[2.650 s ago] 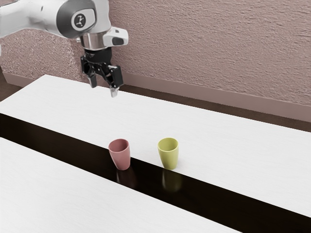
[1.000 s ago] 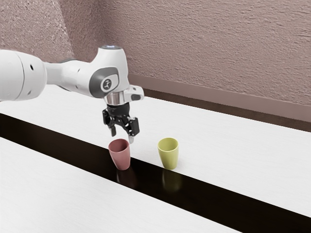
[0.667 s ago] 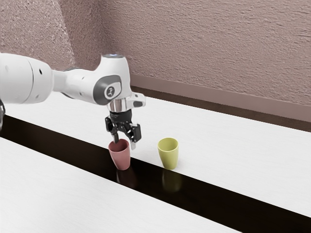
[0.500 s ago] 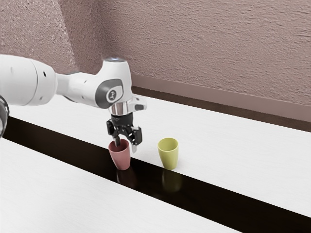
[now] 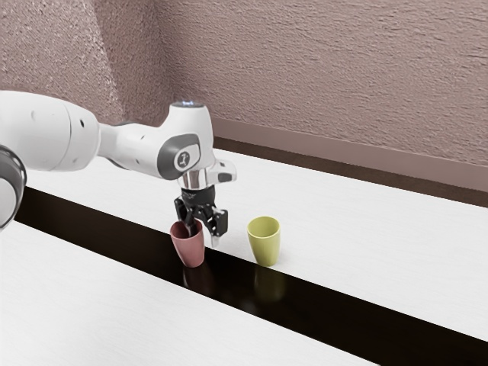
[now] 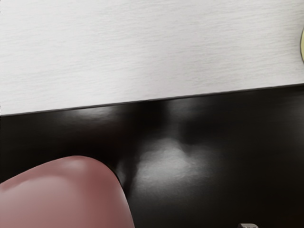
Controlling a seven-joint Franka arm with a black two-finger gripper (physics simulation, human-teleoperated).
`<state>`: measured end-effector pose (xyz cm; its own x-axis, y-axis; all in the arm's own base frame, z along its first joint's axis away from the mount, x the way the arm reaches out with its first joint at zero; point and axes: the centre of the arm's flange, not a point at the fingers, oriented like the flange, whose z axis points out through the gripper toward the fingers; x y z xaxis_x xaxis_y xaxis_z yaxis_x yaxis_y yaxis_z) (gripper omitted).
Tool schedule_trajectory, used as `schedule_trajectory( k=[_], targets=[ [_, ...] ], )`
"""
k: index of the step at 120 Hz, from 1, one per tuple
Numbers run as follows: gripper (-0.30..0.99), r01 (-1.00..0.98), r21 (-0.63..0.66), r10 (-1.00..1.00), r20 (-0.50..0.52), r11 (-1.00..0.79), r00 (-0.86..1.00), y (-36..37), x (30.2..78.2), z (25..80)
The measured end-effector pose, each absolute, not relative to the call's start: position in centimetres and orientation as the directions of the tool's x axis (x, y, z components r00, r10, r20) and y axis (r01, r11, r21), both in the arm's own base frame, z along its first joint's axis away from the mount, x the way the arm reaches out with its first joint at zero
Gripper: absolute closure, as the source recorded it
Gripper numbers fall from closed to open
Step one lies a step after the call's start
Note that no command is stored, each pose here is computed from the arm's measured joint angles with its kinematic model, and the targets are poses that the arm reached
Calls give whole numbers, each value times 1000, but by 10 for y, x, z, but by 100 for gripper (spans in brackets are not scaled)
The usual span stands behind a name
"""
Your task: Place the left cup onto the right cup
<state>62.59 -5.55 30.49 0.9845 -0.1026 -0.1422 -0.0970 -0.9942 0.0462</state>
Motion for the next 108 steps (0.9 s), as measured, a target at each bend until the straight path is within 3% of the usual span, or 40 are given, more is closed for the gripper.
schedule_trajectory(
  k=[108],
  targets=[
    [69,-87,45,-92,-134,-995,987,-50,629,298]
  ],
)
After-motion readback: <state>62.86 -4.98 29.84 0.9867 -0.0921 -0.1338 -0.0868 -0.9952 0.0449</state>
